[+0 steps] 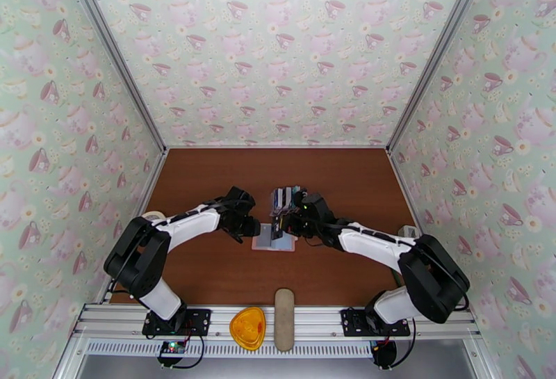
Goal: Put the credit cards into the card holder
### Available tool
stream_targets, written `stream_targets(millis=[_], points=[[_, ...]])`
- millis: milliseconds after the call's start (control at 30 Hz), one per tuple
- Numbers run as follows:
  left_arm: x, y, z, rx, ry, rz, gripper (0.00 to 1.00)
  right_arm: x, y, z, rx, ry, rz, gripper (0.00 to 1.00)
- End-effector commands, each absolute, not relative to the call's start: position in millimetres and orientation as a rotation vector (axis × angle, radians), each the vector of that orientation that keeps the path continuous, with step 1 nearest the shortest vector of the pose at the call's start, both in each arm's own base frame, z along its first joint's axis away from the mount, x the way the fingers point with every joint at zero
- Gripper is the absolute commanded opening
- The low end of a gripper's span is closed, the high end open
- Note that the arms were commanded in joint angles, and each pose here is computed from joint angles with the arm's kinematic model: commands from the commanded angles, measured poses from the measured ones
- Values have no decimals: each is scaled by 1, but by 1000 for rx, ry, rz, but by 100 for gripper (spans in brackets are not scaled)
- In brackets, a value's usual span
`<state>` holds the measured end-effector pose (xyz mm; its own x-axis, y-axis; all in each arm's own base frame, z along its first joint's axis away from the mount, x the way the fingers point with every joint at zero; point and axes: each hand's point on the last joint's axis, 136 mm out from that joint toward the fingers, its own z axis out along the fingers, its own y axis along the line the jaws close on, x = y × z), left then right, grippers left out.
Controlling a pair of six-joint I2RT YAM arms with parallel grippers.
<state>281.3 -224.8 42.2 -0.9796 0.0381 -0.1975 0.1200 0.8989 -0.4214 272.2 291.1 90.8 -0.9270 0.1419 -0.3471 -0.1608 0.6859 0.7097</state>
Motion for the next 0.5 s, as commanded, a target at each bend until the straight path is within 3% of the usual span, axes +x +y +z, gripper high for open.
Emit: stream_targets(millis=[0,467], points=[[279,-229,45,156,2855,-678,35,272,300,91,-10,2478,1215,0],[273,-226,19,168,2888,-650,26,267,293,65,47,2475,1262,0]])
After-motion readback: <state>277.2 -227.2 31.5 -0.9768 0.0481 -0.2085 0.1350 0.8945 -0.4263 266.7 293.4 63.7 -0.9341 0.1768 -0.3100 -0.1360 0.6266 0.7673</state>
